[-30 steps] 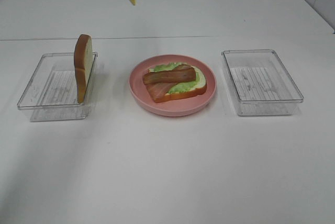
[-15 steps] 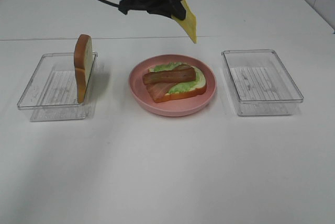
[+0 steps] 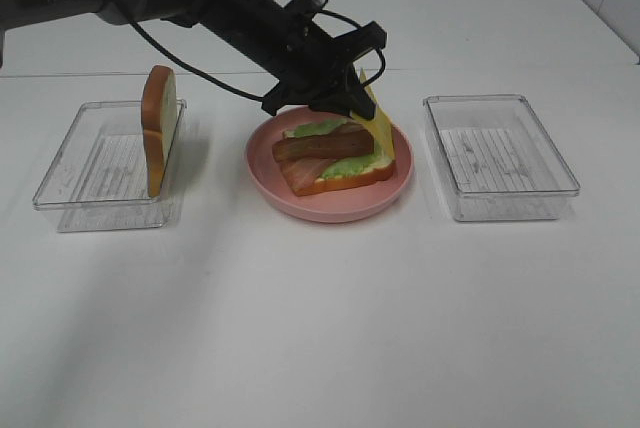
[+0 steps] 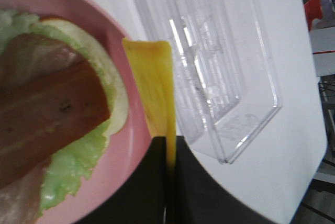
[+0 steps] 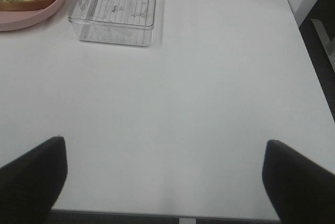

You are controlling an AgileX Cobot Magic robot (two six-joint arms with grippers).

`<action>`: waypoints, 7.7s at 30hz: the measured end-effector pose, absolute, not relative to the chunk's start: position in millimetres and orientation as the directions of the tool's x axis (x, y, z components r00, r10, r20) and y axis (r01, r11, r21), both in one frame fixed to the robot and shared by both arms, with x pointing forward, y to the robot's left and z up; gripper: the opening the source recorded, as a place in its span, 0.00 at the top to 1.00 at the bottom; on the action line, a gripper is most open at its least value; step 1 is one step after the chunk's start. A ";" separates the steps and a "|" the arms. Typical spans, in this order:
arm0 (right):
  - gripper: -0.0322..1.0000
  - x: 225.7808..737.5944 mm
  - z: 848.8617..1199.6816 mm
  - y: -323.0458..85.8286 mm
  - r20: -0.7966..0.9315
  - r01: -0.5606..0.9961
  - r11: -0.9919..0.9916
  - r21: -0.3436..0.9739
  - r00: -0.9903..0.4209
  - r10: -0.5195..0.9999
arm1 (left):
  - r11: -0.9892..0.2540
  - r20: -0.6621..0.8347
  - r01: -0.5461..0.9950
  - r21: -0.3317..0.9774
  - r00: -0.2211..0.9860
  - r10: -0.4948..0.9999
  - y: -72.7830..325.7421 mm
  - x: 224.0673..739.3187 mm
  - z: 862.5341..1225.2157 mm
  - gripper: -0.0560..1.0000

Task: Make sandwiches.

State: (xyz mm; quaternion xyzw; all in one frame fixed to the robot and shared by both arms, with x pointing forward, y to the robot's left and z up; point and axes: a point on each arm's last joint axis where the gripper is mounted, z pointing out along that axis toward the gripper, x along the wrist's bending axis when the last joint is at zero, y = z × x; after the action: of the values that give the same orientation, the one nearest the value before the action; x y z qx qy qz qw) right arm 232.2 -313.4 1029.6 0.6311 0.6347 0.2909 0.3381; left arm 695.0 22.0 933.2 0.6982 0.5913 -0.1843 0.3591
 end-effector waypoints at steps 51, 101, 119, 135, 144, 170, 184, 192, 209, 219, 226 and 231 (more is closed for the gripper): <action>0.02 232.2 1029.6 -313.4 -0.062 0.604 0.034 0.796 0.025 0.998 | -0.146 -0.151 0.806 0.574 0.279 0.948 75.0 701.2 1089.5 0.01; 0.02 232.2 1029.6 -313.4 -0.062 0.604 0.034 0.796 0.025 0.998 | -0.069 -0.024 0.981 0.183 0.075 0.997 151.4 707.1 964.6 0.01; 0.02 232.2 1029.6 -313.4 -0.062 0.604 0.034 0.796 0.025 0.998 | -0.089 0.014 0.982 0.167 0.088 0.996 155.1 709.1 955.4 0.76; 0.02 232.2 1029.6 -313.4 -0.062 0.604 0.034 0.796 0.025 0.998 | -0.063 -0.044 0.920 0.387 0.087 0.995 161.4 688.2 1065.2 0.76; 0.02 232.2 1029.6 -313.4 -0.062 0.604 0.034 0.796 0.025 0.998 | -0.032 -0.172 0.877 0.479 0.129 0.977 154.2 676.0 1114.3 0.76; 0.02 232.2 1029.6 -313.4 -0.062 0.604 0.034 0.796 0.025 0.998 | -0.072 -0.679 0.961 0.267 0.241 0.694 63.6 700.8 1001.2 0.76; 0.02 232.2 1029.6 -313.4 -0.062 0.604 0.034 0.796 0.025 0.998 | 0.008 -0.705 0.969 0.249 0.175 0.687 58.2 715.9 961.5 0.76; 0.02 232.2 1029.6 -313.4 -0.062 0.604 0.034 0.796 0.025 0.998 | 0.022 -0.712 0.979 0.202 0.131 0.690 56.2 719.9 931.4 0.76; 0.02 232.2 1029.6 -313.4 -0.062 0.604 0.034 0.796 0.025 0.998 | 0.004 -0.646 0.977 0.214 0.138 0.751 60.2 725.4 922.2 0.30; 0.02 232.2 1029.6 -313.4 -0.062 0.604 0.034 0.796 0.025 0.998 | -0.070 -0.497 0.971 0.227 0.177 0.849 67.8 726.7 948.0 0.02; 0.02 232.2 1029.6 -313.4 -0.062 0.604 0.034 0.796 0.025 0.998 | -0.094 -0.388 0.949 0.302 0.213 0.897 72.8 729.9 972.3 0.01; 0.02 232.2 1029.6 -313.4 -0.062 0.604 0.034 0.796 0.025 0.998 | -0.096 -0.367 0.928 0.359 0.235 0.900 76.1 725.8 1002.1 0.01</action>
State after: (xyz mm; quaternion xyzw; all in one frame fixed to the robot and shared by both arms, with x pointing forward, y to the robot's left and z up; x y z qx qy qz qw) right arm 232.2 -313.4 1029.6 0.6311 0.6347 0.2909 0.3381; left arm 725.8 76.1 1002.1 0.7398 0.6179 -0.0265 0.2650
